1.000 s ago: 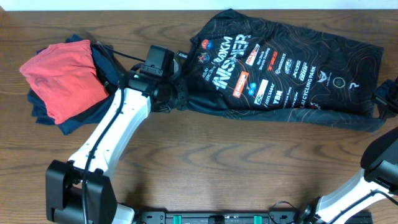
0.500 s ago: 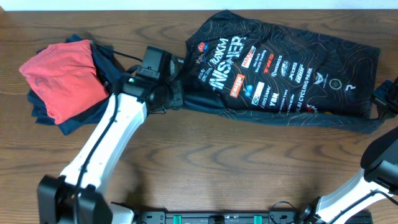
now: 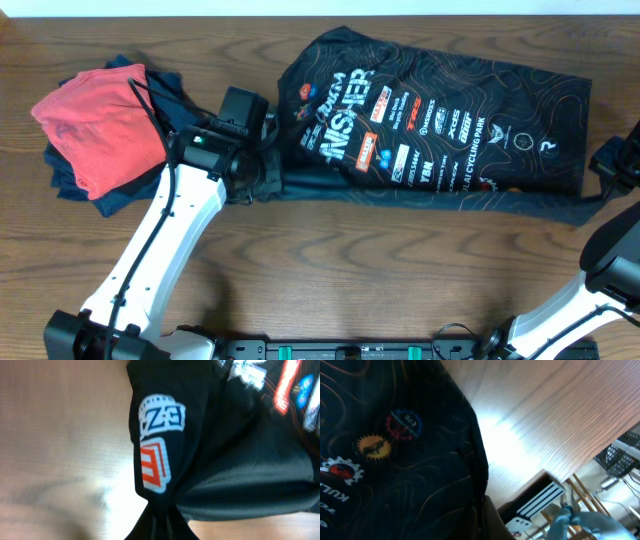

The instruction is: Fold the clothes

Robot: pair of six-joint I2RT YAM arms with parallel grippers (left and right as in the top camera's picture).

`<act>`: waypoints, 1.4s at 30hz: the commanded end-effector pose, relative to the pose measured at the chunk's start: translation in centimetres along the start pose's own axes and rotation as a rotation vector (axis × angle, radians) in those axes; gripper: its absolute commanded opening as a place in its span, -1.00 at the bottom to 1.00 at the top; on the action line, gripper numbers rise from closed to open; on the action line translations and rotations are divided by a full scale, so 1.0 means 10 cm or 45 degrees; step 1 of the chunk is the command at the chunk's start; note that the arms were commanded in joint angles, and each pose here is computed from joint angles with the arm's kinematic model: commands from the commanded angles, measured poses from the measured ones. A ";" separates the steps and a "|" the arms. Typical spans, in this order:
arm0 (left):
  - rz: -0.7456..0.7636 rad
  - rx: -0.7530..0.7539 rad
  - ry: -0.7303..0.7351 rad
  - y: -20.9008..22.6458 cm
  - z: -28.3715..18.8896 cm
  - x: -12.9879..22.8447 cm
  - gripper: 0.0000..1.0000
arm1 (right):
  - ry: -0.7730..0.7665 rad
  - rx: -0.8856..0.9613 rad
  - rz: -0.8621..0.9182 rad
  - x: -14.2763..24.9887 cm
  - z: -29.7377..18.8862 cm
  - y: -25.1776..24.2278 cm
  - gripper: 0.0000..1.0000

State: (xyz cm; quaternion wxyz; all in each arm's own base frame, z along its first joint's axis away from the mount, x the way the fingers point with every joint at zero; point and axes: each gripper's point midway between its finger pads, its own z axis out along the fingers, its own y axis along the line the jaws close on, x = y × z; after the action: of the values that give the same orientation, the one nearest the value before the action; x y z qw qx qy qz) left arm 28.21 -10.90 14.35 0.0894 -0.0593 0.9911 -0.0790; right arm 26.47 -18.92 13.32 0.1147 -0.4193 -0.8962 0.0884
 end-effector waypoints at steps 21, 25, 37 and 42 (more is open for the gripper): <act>-0.159 -0.202 0.523 0.41 0.32 1.17 -0.88 | -0.079 -0.315 0.219 0.58 0.35 -0.40 -0.98; -0.127 -0.223 0.530 0.36 0.23 1.29 -0.87 | -0.161 -0.337 0.280 0.70 0.27 -0.52 -0.98; -0.173 -0.213 -0.063 0.31 0.21 0.45 -0.88 | -0.482 -0.513 0.237 0.29 -0.05 -0.25 -0.98; -0.192 -0.139 -0.240 0.12 0.35 0.02 -0.88 | -0.670 -0.567 0.184 -0.02 -0.25 -0.07 -0.98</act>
State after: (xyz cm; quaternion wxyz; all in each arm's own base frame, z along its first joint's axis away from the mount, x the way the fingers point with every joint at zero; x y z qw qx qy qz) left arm 26.81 -10.98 11.27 0.1472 -0.1250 0.9800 -0.0484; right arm 25.38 -19.45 15.69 -0.2029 -0.4707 -0.8586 0.0061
